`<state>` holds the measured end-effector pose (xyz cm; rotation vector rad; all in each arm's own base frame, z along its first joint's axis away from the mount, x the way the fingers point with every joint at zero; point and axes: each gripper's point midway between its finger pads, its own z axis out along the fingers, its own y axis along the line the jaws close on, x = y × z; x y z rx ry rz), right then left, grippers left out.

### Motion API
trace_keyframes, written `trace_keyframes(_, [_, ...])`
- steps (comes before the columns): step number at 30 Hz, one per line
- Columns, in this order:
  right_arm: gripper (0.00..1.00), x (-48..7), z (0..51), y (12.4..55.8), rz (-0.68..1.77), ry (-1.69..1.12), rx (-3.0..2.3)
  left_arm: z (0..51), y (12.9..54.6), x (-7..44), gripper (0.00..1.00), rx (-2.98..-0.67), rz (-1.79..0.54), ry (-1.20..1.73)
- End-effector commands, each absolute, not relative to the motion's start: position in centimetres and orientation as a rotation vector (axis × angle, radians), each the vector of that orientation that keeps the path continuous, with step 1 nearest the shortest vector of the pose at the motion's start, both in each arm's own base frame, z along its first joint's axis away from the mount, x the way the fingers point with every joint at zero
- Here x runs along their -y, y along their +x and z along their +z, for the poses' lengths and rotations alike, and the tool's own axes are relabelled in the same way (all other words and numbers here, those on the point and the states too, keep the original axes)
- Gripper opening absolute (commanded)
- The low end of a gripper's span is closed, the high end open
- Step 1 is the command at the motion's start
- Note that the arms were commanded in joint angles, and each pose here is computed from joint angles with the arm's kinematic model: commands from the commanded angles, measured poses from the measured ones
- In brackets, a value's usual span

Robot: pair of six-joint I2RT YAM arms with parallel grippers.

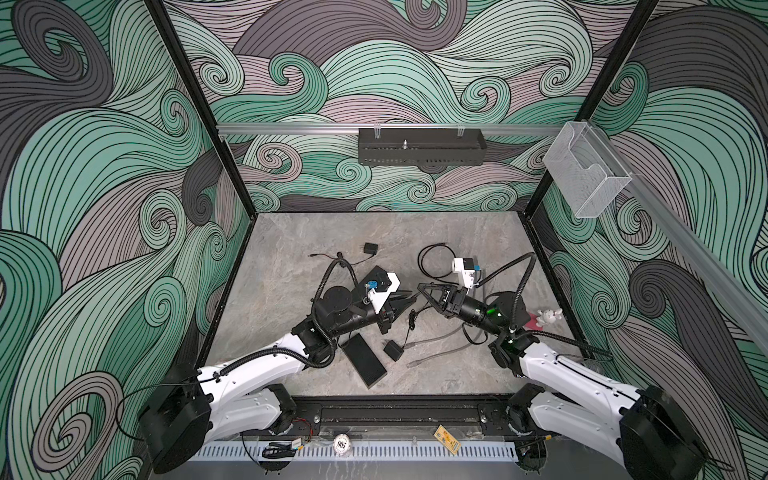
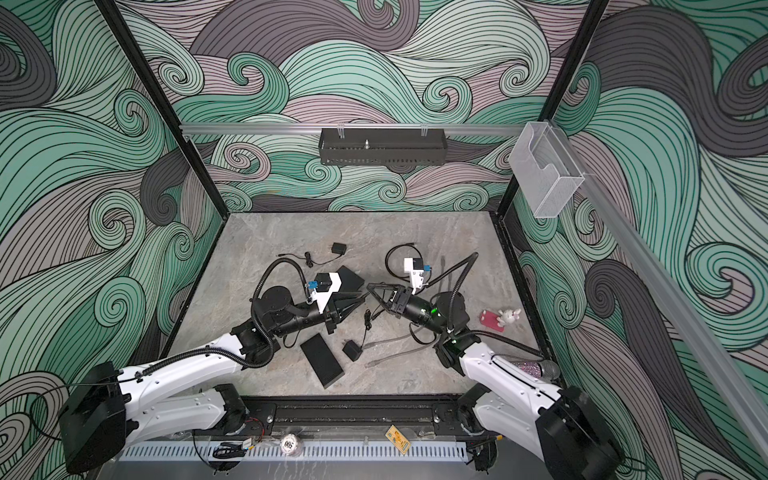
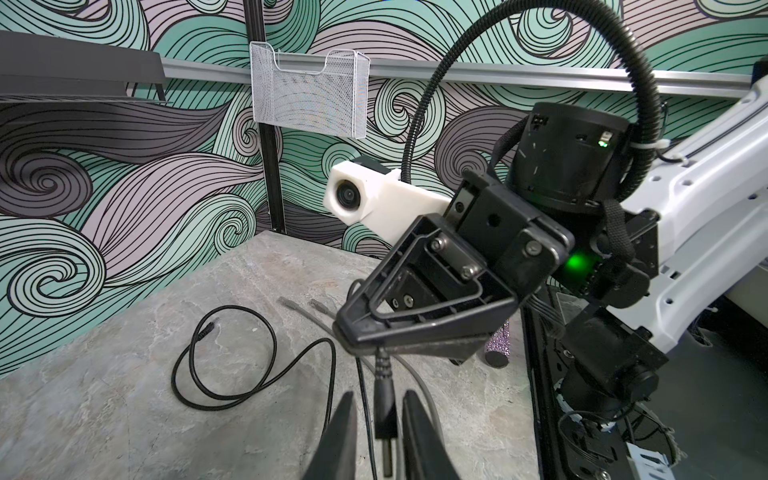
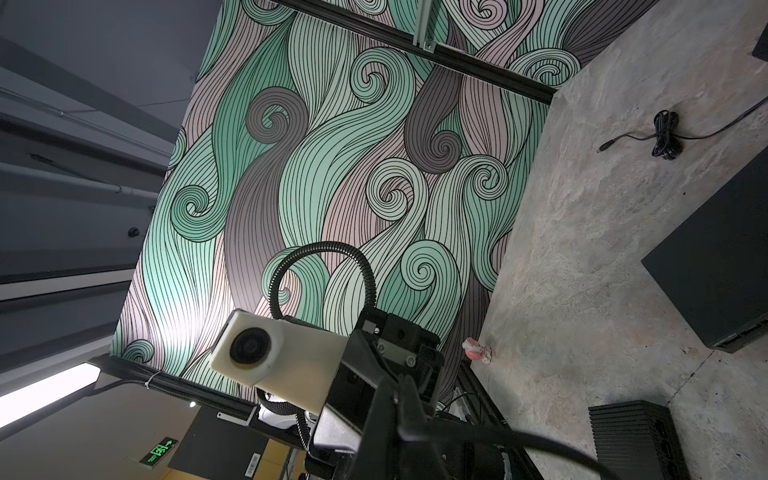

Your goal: Insert the plug into the switch port

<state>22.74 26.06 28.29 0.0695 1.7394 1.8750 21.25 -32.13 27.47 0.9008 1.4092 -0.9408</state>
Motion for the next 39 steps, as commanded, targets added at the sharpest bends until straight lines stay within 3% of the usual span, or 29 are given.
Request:
trace_keyframes(1, [0.00,-25.7,30.6,22.6,1.881,0.028,-1.654,28.9,21.0,32.5,0.22,-1.372,-0.970,0.902])
trace_keyframes(6, [0.00,-25.6,30.6,22.5,1.876,0.028,-1.655,28.8,21.0,32.6,0.19,-1.377,-0.976,0.908])
trace_keyframes(14, [0.00,-25.7,30.3,22.6,1.874,0.032,-1.665,28.8,20.7,32.8,0.00,-1.372,-0.983,0.929])
trace_keyframes(18, [0.00,-25.7,30.1,22.6,1.870,0.033,-1.675,28.8,20.5,32.9,0.00,-1.373,-0.981,0.955])
trace_keyframes(19, [0.02,-25.8,29.9,22.6,1.861,0.032,-1.693,28.7,20.5,32.8,0.00,-1.379,-0.971,0.961])
trace_keyframes(20, [0.16,-25.9,29.4,22.6,1.846,0.026,-1.727,28.6,20.5,32.6,0.00,-1.391,-0.953,0.968])
trace_keyframes(22, [0.35,-26.2,28.6,22.2,1.795,-0.016,-1.807,28.2,20.3,31.9,0.00,-1.414,-0.884,1.016])
trace_keyframes(26, [0.44,-26.1,27.6,19.4,1.604,-0.311,-1.936,27.6,20.4,29.3,0.00,-1.513,-0.698,1.118])
trace_keyframes(30, [0.45,-25.0,27.5,15.4,1.479,-0.639,-1.930,26.7,20.2,26.4,0.00,-1.609,-0.574,1.197])
trace_keyframes(35, [0.47,-23.5,25.1,13.4,1.272,-0.862,-2.003,25.0,16.0,26.1,0.00,-1.619,-0.698,1.504])
trace_keyframes(39, [0.44,-24.6,24.4,10.2,1.143,-1.268,-1.681,25.1,12.5,25.8,0.00,-1.535,-0.818,1.676])
